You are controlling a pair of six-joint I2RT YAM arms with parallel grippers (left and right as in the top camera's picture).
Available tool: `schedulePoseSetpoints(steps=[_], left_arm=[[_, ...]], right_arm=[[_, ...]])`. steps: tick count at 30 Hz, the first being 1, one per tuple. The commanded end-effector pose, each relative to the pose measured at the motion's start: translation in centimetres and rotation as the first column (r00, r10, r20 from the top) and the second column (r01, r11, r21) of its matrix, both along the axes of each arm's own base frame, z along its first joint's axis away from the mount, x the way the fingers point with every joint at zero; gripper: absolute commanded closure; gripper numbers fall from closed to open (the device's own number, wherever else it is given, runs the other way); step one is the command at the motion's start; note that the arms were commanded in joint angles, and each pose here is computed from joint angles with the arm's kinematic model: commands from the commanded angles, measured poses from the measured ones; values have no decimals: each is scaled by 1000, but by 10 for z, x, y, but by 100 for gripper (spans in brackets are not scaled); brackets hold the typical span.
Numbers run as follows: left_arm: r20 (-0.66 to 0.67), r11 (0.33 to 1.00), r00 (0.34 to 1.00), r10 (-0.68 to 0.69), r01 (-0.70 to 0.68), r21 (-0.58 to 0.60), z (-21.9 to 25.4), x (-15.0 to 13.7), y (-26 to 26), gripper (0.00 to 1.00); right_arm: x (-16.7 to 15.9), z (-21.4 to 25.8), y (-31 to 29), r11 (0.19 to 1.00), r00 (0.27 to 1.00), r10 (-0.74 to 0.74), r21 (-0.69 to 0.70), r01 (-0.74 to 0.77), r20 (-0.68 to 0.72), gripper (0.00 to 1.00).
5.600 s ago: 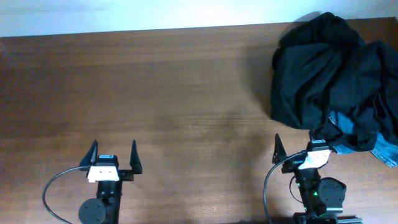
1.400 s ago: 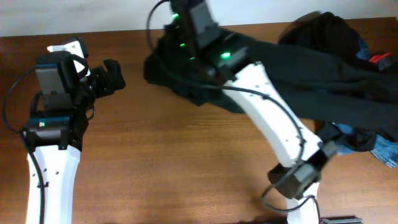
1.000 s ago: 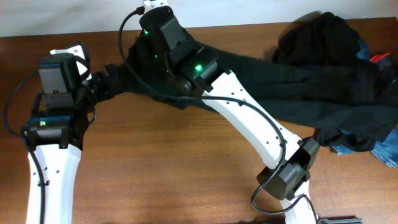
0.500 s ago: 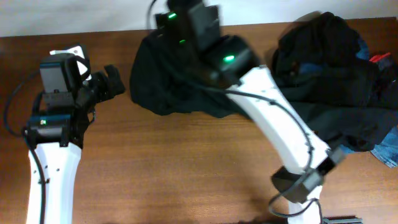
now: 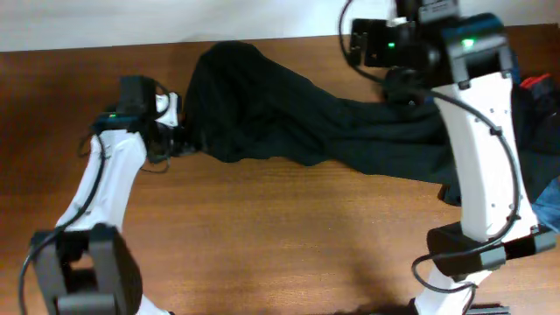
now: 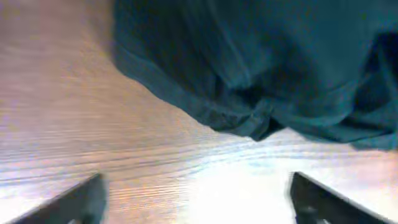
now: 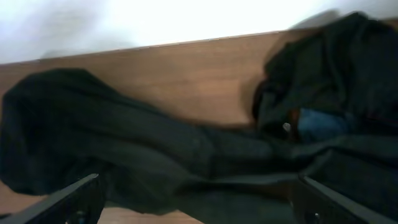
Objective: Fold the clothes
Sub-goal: 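Drag the black trousers leftward with the right gripper toward the left gripper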
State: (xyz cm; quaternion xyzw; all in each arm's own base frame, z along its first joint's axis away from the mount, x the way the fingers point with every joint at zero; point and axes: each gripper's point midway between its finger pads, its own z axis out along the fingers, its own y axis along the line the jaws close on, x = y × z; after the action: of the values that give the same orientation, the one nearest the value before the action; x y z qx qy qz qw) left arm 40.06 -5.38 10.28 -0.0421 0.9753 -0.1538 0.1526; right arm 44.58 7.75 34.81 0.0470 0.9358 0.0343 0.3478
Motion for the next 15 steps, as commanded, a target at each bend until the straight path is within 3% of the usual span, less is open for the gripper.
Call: schedulePoseSetpoints(steps=[1, 6, 15], left_arm=[[-27, 993, 993, -113, 112, -33, -16, -2, -35, 23], [-43, 984, 984, -173, 174, 39, -34, -3, -57, 28], [-19, 924, 983, -183, 179, 339, -57, 10, -52, 30]], right_arm=[[-5, -3, -9, 999, 999, 29, 31, -28, -32, 1], [-4, -9, -17, 1000, 999, 11, 27, -9, -51, 1], [-1, -16, -16, 1000, 998, 10, 25, -9, -68, 1]])
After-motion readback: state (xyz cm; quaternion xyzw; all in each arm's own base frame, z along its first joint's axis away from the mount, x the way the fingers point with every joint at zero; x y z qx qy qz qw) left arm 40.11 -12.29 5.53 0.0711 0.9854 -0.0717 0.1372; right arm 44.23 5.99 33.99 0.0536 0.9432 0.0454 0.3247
